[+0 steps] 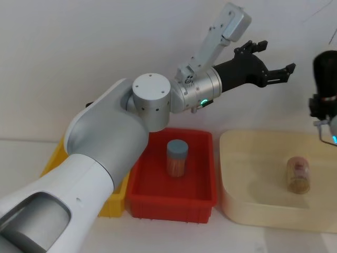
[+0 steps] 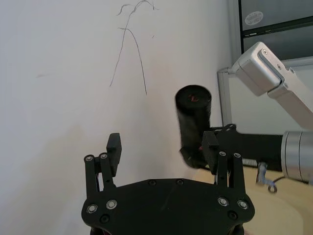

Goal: Pick up the garbage bag with the one hand and transfer it to the other hand.

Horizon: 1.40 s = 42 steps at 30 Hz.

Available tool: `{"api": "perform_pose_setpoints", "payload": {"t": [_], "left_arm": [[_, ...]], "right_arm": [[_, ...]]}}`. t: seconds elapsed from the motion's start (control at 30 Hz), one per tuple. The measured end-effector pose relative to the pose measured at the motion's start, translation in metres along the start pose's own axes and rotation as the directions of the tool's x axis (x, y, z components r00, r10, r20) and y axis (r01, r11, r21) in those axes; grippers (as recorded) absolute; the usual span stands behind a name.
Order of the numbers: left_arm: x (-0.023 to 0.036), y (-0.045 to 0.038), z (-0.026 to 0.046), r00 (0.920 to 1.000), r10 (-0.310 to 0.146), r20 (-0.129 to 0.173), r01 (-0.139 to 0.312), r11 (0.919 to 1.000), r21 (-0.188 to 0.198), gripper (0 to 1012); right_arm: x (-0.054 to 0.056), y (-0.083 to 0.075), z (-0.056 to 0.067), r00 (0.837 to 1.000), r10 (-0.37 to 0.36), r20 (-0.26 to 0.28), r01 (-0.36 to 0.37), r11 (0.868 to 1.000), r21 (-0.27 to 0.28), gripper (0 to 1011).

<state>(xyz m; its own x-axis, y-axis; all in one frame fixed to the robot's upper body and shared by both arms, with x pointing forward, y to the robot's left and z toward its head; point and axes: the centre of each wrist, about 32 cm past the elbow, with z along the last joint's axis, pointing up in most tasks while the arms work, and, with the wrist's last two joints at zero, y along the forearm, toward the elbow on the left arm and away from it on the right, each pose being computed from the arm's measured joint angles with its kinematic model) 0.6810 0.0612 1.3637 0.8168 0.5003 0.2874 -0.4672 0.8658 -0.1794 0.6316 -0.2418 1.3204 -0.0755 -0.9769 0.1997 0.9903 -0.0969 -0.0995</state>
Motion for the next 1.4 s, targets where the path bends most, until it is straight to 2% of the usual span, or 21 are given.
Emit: {"api": "perform_pose_setpoints", "payload": {"t": [0.17,0.27,0.47,0.5,0.6,0.63,0.77,0.8,0.87,0.93,1.07,1.4], "left_arm": [[0.0,0.0,0.0,1.0,0.0,0.0,0.0,1.0,0.0,1001],[0.0,0.0,0.0,1.0,0.0,0.0,0.0,1.0,0.0,1001],[0.0,0.0,0.0,1.0,0.0,0.0,0.0,1.0,0.0,1001],[0.0,0.0,0.0,1.0,0.0,0.0,0.0,1.0,0.0,1001],[0.0,0.0,0.0,1.0,0.0,0.0,0.0,1.0,0.0,1001],[0.0,0.0,0.0,1.0,0.0,0.0,0.0,1.0,0.0,1001],[0.0,0.0,0.0,1.0,0.0,0.0,0.0,1.0,0.0,1001],[0.0,0.0,0.0,1.0,0.0,0.0,0.0,1.0,0.0,1001],[0.0,0.0,0.0,1.0,0.0,0.0,0.0,1.0,0.0,1001],[0.0,0.0,0.0,1.0,0.0,0.0,0.0,1.0,0.0,1001],[0.0,0.0,0.0,1.0,0.0,0.0,0.0,1.0,0.0,1002],[0.0,0.0,0.0,1.0,0.0,0.0,0.0,1.0,0.0,1001]], "right_arm": [[0.022,-0.005,0.001,0.999,-0.048,0.006,0.048,0.999,-0.022,503],[0.042,-0.015,0.003,0.997,-0.069,0.015,0.069,0.997,-0.031,503],[0.069,-0.032,0.01,0.996,-0.079,0.032,0.08,0.996,-0.03,503],[0.069,-0.032,0.01,0.996,-0.079,0.032,0.08,0.996,-0.03,550],[0.078,-0.039,0.012,0.996,-0.08,0.038,0.081,0.996,-0.032,606],[0.08,-0.04,0.013,0.996,-0.081,0.04,0.082,0.996,-0.031,663],[0.087,-0.045,0.015,0.996,-0.082,0.045,0.083,0.996,-0.03,736],[0.088,-0.046,0.016,0.996,-0.082,0.046,0.084,0.996,-0.03,792],[0.091,-0.049,0.016,0.996,-0.081,0.048,0.083,0.996,-0.031,824],[0.093,-0.051,0.017,0.995,-0.082,0.05,0.083,0.996,-0.032,912],[0.096,-0.053,0.018,0.995,-0.083,0.053,0.084,0.996,-0.031,998],[0.101,-0.058,0.02,0.995,-0.083,0.057,0.085,0.996,-0.03,1004]]}}
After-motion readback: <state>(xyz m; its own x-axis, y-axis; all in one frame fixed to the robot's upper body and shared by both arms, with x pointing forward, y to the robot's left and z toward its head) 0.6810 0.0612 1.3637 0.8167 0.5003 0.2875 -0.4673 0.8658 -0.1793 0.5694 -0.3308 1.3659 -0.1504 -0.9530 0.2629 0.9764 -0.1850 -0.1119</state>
